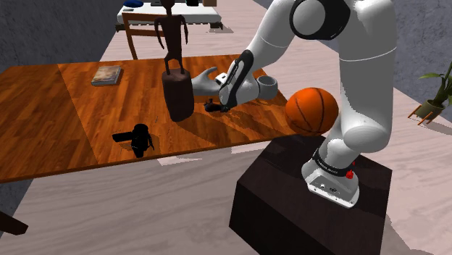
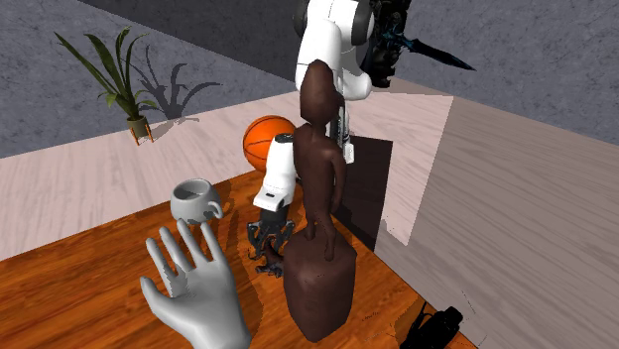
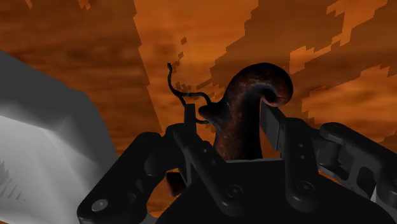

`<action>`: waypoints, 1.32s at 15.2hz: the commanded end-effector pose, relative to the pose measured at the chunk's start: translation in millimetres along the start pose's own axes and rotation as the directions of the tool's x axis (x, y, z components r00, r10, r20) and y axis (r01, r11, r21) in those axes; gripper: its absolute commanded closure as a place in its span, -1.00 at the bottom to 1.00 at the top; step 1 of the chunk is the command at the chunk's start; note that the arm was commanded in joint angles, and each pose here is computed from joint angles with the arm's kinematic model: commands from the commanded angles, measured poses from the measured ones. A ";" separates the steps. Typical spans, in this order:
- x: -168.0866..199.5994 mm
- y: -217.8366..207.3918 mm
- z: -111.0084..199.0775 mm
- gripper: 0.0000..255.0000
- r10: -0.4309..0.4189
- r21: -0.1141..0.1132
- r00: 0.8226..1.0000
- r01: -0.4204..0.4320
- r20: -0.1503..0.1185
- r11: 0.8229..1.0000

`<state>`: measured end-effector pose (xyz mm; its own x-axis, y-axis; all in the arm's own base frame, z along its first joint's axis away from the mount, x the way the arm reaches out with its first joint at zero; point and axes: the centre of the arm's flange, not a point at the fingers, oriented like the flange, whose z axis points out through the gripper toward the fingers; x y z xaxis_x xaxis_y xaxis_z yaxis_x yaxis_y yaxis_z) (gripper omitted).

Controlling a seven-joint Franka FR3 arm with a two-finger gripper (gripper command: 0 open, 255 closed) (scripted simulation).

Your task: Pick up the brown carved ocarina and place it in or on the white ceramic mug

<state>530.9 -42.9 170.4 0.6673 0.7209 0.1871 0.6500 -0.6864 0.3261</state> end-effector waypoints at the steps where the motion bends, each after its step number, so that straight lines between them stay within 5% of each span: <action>1: -2.3 1.9 1.7 1.00 0.004 -0.003 1.000 -0.004 0.003 1.000; 6: -2.3 2.3 1.7 1.00 0.004 -0.003 1.000 -0.004 0.003 1.000; 20: 11.5 26.4 -66.8 1.00 0.004 -0.003 1.000 -0.004 0.003 1.000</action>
<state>531.2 -46.7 237.5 0.6709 0.7180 0.1853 0.6463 -0.6887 0.3284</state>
